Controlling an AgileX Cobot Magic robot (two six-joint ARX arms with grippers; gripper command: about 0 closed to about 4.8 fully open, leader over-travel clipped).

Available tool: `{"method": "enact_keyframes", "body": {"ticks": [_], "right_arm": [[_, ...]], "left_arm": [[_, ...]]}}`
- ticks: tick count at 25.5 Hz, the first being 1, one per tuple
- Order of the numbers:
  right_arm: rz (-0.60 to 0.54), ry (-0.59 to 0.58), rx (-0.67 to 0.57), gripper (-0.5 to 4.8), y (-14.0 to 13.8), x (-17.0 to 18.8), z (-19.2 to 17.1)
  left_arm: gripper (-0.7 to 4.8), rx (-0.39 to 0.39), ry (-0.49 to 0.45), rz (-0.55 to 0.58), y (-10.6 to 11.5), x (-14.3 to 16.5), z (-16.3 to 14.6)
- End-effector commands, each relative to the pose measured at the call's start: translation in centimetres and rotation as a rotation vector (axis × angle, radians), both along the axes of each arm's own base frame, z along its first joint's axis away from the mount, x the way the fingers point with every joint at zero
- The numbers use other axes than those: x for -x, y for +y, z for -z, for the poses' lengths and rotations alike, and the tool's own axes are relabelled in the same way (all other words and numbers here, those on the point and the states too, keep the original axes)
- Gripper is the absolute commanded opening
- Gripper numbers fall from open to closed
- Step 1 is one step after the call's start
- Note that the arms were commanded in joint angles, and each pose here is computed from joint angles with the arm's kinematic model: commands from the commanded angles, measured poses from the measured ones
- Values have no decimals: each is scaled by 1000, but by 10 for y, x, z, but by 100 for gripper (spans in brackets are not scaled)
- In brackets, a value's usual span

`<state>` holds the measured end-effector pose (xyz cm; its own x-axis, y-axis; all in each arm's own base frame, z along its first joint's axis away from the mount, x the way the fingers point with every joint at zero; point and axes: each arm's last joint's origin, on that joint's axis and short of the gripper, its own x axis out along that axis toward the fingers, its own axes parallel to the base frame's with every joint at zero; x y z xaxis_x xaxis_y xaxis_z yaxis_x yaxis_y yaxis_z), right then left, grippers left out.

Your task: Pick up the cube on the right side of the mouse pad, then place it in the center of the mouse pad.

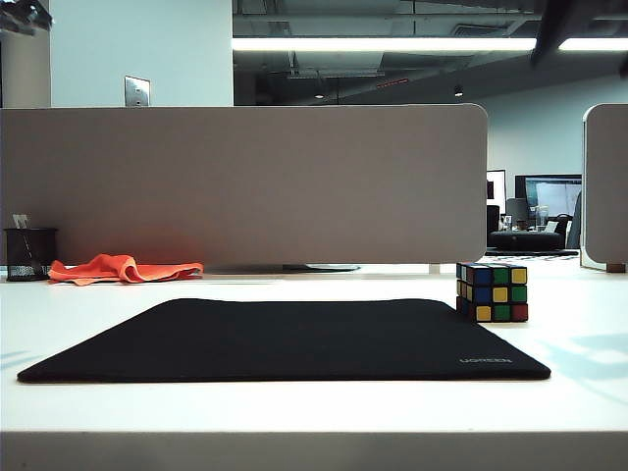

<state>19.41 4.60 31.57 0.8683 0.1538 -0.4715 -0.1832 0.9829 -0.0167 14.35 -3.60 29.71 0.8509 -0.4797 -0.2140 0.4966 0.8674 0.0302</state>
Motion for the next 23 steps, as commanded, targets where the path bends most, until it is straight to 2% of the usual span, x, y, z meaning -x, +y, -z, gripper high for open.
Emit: {"method": "enact_keyframes", "body": {"ticks": [1,8,11,19,21,23], "right_arm": [[51,8,-26,479,3,-15,-1],[99,78,-11,479,9,-43,11],[115,124,-14,479,12,-57,20],[160,232,-53,479,23,-102,42],[160,258,-79,479,28,-120,48],[155,270,-79,479,31,-131,51]], "left_arm": [[142,10,28,19,-2,-7,2],[158,-1,74,9,-4,-21,4],[195,-3,90,8,-6,-30,3],[198,14,110,1,-8,-43,0],[220,15,112,0,-8,-43,0],[220,16,113,1,-8,-43,0]]}}
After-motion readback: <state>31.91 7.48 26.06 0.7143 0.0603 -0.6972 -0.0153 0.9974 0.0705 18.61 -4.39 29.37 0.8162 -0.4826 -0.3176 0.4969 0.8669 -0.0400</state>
